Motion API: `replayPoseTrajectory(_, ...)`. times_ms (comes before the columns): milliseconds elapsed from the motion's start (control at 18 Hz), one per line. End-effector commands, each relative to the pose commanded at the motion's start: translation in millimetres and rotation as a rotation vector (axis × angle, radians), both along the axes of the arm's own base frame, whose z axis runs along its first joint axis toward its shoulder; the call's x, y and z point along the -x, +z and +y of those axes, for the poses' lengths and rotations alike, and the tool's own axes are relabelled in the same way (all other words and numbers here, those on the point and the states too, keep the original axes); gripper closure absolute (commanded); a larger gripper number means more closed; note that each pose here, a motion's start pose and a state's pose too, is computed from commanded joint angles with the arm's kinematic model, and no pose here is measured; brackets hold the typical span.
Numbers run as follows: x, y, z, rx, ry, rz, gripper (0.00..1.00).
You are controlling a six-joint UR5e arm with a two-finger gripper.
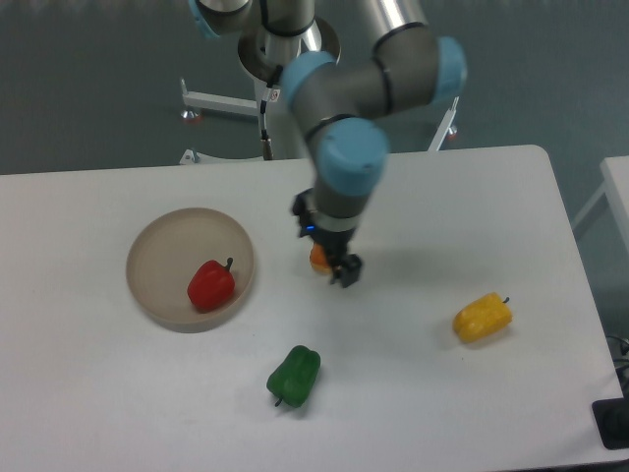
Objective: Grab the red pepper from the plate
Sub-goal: 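Move the gripper over the red pepper on the beige plate, then lower the gripper and close it around the red pepper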
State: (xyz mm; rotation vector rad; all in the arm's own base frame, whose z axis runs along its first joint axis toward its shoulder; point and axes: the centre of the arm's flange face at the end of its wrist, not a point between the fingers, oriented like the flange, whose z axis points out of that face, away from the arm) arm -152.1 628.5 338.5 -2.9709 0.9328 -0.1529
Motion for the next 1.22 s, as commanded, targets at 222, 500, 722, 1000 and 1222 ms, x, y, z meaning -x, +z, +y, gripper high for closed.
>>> replayPoseTrajectory(222, -48.5, -15.1, 19.4, 0.009, 0.132, 0.011, 0.0)
replayPoseTrajectory(500, -75.4, -51.0, 38.6, 0.008, 0.178, 0.026, 0.0)
replayPoseTrajectory(722, -81.5, -66.8, 32.3, 0.033, 0.167, 0.022, 0.0)
replayPoseTrajectory(1000, -93.4, -79.9, 27.4, 0.055, 0.143, 0.017, 0.0)
replayPoseTrajectory(1222, -101.1, -91.8, 26.7, 0.022, 0.124, 0.033, 0.0)
